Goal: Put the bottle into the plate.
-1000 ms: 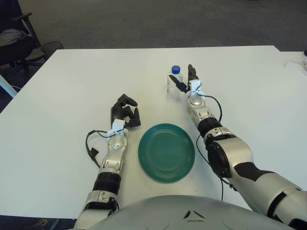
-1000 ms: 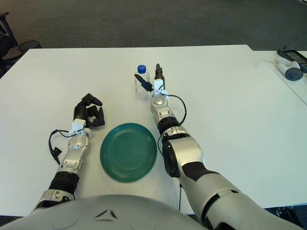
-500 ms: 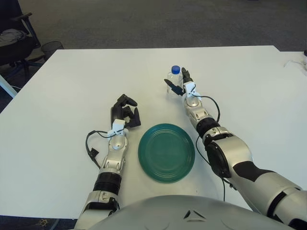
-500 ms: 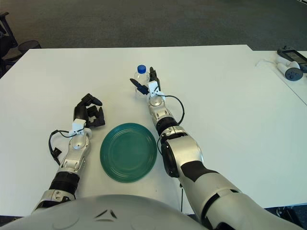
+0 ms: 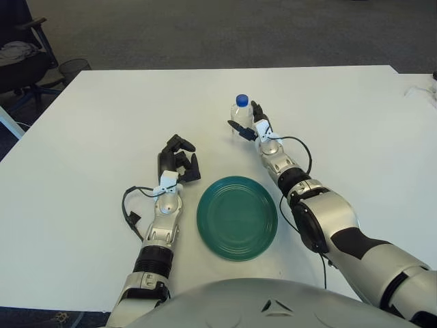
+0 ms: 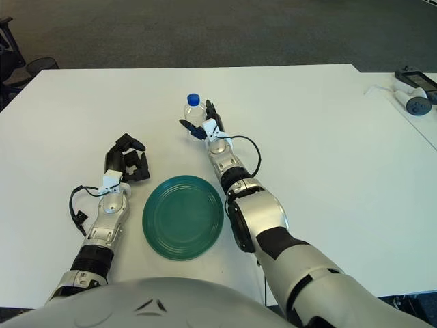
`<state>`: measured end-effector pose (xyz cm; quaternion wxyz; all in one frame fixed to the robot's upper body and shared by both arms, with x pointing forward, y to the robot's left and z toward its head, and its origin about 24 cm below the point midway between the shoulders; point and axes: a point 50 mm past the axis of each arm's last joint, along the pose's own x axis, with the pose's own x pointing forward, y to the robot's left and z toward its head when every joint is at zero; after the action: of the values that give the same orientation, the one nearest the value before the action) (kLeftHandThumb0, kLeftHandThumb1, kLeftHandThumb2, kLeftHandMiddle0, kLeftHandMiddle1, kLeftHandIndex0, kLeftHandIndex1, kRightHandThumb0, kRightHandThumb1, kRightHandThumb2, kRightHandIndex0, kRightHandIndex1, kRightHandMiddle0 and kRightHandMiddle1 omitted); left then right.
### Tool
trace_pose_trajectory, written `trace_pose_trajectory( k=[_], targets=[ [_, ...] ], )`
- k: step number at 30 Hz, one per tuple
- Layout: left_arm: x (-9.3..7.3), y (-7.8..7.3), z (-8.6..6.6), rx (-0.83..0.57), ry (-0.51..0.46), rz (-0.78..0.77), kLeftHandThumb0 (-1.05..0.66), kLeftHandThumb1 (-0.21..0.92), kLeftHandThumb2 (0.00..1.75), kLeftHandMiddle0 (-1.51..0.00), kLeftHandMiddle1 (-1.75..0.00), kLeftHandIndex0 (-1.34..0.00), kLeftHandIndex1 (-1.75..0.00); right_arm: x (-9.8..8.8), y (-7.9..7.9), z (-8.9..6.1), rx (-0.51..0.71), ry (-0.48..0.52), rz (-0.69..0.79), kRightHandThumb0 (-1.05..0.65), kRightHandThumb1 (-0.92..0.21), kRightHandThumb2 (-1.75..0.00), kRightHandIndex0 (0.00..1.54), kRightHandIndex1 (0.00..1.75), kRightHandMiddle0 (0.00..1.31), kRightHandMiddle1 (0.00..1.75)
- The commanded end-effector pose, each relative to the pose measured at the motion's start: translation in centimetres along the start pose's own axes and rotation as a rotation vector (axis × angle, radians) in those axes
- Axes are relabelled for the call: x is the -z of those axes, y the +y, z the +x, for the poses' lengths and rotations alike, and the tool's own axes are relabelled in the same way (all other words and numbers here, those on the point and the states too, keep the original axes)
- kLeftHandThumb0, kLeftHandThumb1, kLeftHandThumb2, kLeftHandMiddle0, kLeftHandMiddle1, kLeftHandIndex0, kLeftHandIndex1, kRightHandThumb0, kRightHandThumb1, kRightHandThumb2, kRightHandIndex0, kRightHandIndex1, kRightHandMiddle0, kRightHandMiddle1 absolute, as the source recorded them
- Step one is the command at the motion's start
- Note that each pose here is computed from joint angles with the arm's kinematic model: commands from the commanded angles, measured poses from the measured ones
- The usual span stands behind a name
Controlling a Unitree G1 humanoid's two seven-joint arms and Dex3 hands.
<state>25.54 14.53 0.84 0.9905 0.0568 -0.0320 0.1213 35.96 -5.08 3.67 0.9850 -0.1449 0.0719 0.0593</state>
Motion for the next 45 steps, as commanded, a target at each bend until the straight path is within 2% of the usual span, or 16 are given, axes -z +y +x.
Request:
trace_pose_trajectory(
  k=[1,16,22,25,27,30,32,33,34,36,37,39,40,42,45],
  targets=[
    [1.5,0.2,-0.8,0.0,0.083,0.035,-0.53,0.15,1.51,-1.27,-1.75,-0.74,-1.75,-0.4,0.0,0.2,-0.001,0.003,-0.022,-1.05,-0.92,-0.18,0.05,0.02,0.02,0.01],
    [1.6,0.1,-0.7,0.001,0.09,0.025,-0.54,0.15,1.52,-1.28,-1.75,-0.74,-1.75,-0.1,0.2,0.1,0.007,0.01,-0.03,-1.05,-0.92,-0.18,0.08,0.02,0.04,0.05],
    [1.5,0.1,-0.7,-0.002,0.085,0.028,-0.54,0.15,1.52,-1.28,-1.75,-0.74,-1.75,-0.1,0.4,0.0,0.016,0.012,-0.027,-1.05,-0.92,-0.19,0.13,0.02,0.0,0.2],
    [1.5,0.2,-0.7,-0.003,0.084,0.029,-0.54,0.15,1.52,-1.28,-1.75,-0.75,-1.75,-0.2,0.5,0.0,0.034,0.021,-0.014,-1.05,-0.92,-0.18,0.17,0.04,0.0,0.34],
    [1.5,0.2,-0.7,-0.004,0.085,0.029,-0.54,0.15,1.52,-1.28,-1.75,-0.75,-1.75,-0.2,0.5,0.0,0.05,0.028,-0.001,-1.05,-0.92,-0.16,0.23,0.07,0.0,0.56],
    [1.6,0.2,-0.7,-0.005,0.087,0.027,-0.54,0.15,1.52,-1.28,-1.75,-0.75,-1.75,-0.2,0.6,0.0,0.086,0.036,0.043,-1.03,-0.92,-0.15,0.29,0.12,0.0,0.78],
    [1.6,0.2,-0.8,-0.004,0.087,0.026,-0.54,0.14,1.53,-1.28,-1.75,-0.75,-1.75,-0.2,0.5,-0.1,0.112,0.038,0.092,-0.92,-0.9,-0.1,0.31,0.79,0.0,1.29],
    [1.6,0.2,-0.8,-0.003,0.086,0.026,-0.54,0.14,1.53,-1.28,-1.75,-0.75,-1.75,-0.2,0.5,-0.1,0.119,0.037,0.109,-0.83,-0.87,-0.08,0.36,1.13,0.09,1.45],
    [1.7,0.2,-0.8,-0.003,0.085,0.025,-0.54,0.14,1.53,-1.27,-1.75,-0.75,-1.75,-0.2,0.5,-0.1,0.126,0.032,0.138,-0.77,-0.86,-0.06,0.4,1.35,0.15,1.56],
    [1.6,0.2,-0.8,-0.003,0.079,0.024,-0.54,0.15,1.52,-1.27,-1.75,-0.75,-1.75,-0.3,0.5,-0.2,0.145,0.024,0.192,-0.66,-0.84,-0.05,0.51,1.54,0.29,1.65],
    [1.6,0.2,-0.7,-0.004,0.076,0.023,-0.54,0.15,1.52,-1.27,-1.75,-0.75,-1.75,-0.3,0.5,-0.3,0.155,0.02,0.216,-0.55,-0.83,-0.05,0.6,1.62,0.42,1.68],
    [1.6,0.2,-0.7,-0.005,0.071,0.026,-0.54,0.15,1.52,-1.27,-1.75,-0.75,-1.75,-0.5,0.5,-0.3,0.182,0.015,0.264,-0.41,-0.81,-0.11,0.71,1.68,0.55,1.71],
    [1.6,0.2,-0.7,-0.006,0.07,0.028,-0.54,0.15,1.52,-1.27,-1.75,-0.75,-1.75,-0.6,0.6,-0.3,0.197,0.014,0.289,-0.34,-0.7,-0.33,0.77,1.7,0.62,1.73],
    [1.6,0.2,-0.7,-0.008,0.069,0.031,-0.54,0.15,1.52,-1.27,-1.75,-0.75,-1.75,-0.8,0.7,-0.3,0.214,0.012,0.316,-0.27,-0.56,-0.63,0.87,1.72,0.72,1.74],
    [1.6,0.2,-0.7,-0.007,0.071,0.037,-0.54,0.14,1.53,-1.27,-1.75,-0.75,-1.75,-1.3,0.8,-0.4,0.25,0.004,0.361,-0.19,-0.46,-0.88,1.0,1.74,0.82,1.74]
  ],
)
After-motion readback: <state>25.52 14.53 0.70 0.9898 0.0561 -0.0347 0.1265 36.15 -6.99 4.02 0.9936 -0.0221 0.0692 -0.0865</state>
